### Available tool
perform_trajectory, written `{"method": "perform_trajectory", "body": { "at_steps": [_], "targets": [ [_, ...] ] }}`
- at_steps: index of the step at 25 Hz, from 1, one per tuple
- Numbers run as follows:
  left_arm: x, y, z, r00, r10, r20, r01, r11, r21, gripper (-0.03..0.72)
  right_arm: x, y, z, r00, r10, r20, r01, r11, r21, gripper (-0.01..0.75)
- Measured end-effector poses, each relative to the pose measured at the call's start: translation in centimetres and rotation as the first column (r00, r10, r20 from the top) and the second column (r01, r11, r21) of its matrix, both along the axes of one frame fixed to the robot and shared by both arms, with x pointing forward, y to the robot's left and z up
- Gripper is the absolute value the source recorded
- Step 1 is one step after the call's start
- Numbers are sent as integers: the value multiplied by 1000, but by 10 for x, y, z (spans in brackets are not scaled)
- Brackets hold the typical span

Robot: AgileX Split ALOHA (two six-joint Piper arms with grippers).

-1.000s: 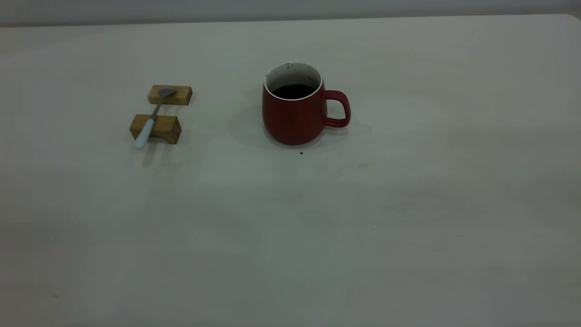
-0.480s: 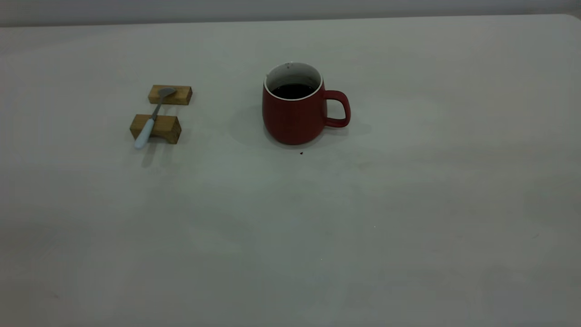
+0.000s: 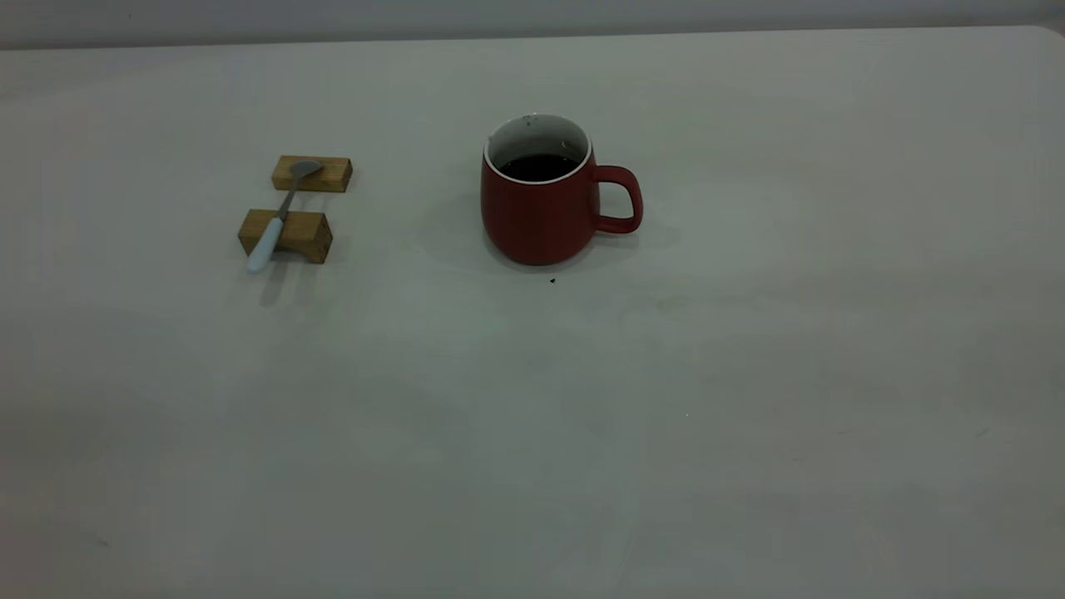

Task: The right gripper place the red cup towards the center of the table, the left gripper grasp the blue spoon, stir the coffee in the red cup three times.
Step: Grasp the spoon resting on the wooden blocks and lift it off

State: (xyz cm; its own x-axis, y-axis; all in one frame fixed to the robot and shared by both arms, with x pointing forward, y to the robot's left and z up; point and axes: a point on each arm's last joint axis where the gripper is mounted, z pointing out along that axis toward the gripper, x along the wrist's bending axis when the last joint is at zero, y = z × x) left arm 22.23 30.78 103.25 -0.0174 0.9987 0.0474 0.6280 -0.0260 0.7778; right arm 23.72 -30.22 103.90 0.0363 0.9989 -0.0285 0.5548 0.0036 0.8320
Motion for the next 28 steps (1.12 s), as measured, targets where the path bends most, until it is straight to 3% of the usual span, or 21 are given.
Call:
{"method": "perform_trajectory", "body": {
  "at_steps": [23,28],
  "targets": [
    [0,0,0,1000,0,0,0,1000,-1,244,0,0,0,1000,1,-2,-1,1000,-2,564],
    [2,0,4,1000,-1,-1,1,1000,-4,334,0,0,0,1000,2,-2,-2,1000,-3,564]
  ]
}}
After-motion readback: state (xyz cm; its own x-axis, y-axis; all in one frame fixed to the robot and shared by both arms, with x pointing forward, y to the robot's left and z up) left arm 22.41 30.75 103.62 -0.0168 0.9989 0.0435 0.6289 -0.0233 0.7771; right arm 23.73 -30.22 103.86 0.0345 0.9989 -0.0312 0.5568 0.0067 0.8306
